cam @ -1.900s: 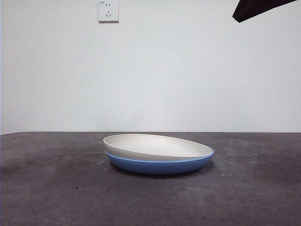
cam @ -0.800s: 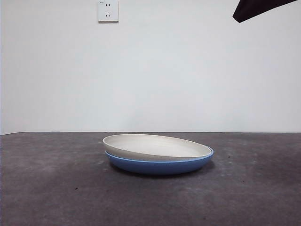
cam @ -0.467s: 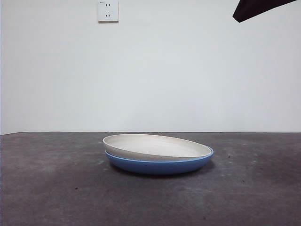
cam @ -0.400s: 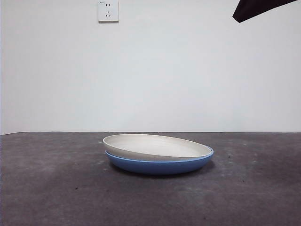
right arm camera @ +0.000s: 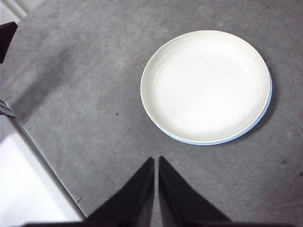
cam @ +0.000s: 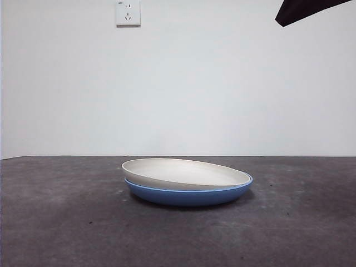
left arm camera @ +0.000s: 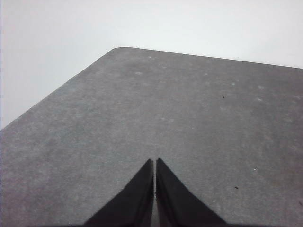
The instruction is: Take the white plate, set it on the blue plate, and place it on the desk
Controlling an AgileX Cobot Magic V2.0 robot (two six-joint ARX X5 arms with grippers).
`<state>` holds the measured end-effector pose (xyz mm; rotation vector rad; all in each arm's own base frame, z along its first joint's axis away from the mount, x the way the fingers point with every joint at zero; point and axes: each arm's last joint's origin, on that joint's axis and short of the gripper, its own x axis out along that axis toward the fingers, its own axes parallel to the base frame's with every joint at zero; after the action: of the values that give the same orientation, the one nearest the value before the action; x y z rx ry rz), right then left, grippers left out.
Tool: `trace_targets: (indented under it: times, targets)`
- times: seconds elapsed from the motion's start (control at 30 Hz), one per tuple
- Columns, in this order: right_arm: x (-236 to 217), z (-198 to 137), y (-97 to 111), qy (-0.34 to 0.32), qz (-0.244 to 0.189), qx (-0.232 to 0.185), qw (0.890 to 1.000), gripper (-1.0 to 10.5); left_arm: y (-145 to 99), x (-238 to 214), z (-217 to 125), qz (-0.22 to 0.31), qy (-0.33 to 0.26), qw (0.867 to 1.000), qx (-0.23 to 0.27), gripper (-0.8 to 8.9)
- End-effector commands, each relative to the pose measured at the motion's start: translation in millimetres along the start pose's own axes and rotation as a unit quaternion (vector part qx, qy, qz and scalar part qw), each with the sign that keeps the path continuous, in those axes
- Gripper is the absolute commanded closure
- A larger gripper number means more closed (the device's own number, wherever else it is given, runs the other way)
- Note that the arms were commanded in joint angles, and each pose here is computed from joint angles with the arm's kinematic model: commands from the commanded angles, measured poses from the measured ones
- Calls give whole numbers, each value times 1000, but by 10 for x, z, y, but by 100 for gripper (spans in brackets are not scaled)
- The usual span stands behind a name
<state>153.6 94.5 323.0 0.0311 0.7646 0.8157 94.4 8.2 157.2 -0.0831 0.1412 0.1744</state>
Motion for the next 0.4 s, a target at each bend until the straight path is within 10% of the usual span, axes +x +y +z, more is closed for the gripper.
trace_targets:
  times: [0.03,0.4]
  targets:
    - [1,35,13,-5,3,-7,1000,939,7,19,-69,3,11,1000,0,804]
    - [-36,35,-4,-13,-12,-36,999,939,7,19,-69,3,11,1000,0,804]
